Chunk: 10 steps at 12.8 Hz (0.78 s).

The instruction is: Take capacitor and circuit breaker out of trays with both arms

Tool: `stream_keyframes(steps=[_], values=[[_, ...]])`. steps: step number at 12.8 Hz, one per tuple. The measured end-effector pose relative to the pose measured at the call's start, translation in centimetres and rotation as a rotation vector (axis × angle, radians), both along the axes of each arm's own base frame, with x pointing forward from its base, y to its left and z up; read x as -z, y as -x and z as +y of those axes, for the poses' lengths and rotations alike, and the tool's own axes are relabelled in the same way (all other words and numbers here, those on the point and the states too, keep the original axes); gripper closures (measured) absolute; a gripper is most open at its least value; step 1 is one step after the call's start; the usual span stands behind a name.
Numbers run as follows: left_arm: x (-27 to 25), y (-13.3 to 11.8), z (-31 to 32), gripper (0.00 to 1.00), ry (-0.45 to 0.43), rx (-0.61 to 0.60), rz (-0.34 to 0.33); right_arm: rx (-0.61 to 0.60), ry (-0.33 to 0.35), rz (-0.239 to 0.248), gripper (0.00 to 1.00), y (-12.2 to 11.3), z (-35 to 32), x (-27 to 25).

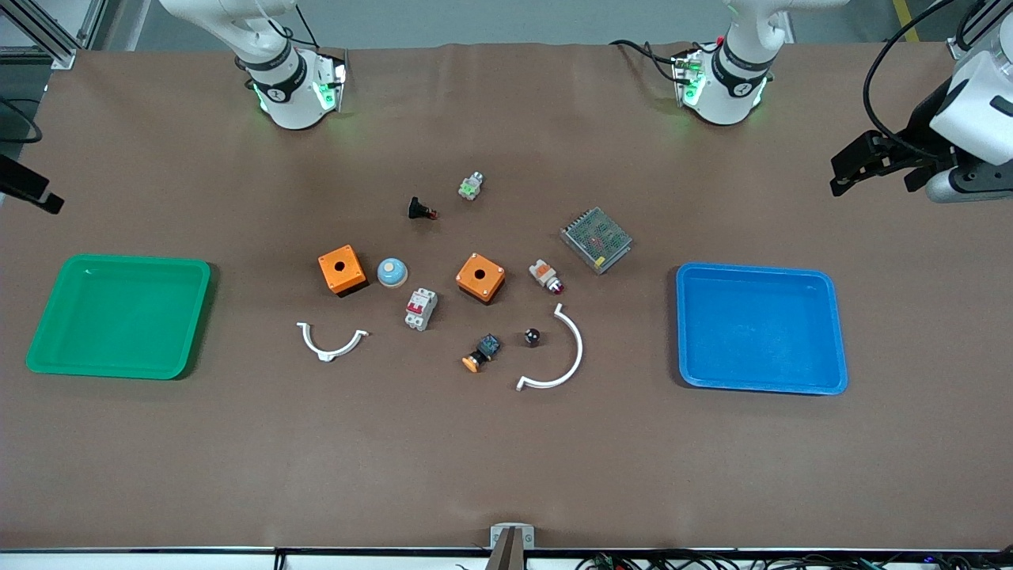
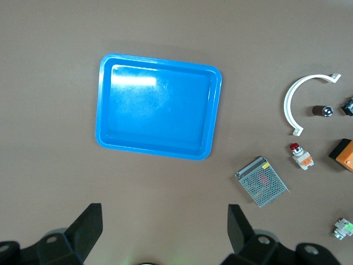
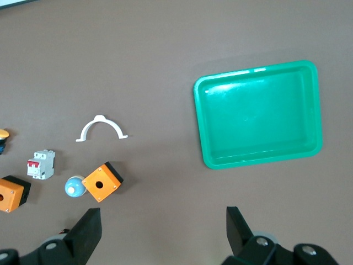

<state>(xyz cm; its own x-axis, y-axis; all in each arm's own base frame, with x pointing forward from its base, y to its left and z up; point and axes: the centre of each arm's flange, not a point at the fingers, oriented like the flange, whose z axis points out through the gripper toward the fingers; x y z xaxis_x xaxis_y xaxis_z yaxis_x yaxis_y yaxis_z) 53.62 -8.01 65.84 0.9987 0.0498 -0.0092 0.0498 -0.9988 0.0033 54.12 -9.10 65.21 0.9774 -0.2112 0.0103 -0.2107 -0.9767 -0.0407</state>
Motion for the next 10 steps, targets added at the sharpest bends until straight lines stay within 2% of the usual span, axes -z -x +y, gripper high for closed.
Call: stream_keyframes(steps=[4,10], values=[[-0.08,-0.06,0.41,0.0,-0.036,0.012,-0.007,0.001,0.004,-0.006,0.0,-0.6,-0.07,0.34],[-0.26,-0.12,0.85,0.0,-0.035,0.013,-0.01,-0.001,0.004,-0.005,0.0,-0.69,0.05,0.44]])
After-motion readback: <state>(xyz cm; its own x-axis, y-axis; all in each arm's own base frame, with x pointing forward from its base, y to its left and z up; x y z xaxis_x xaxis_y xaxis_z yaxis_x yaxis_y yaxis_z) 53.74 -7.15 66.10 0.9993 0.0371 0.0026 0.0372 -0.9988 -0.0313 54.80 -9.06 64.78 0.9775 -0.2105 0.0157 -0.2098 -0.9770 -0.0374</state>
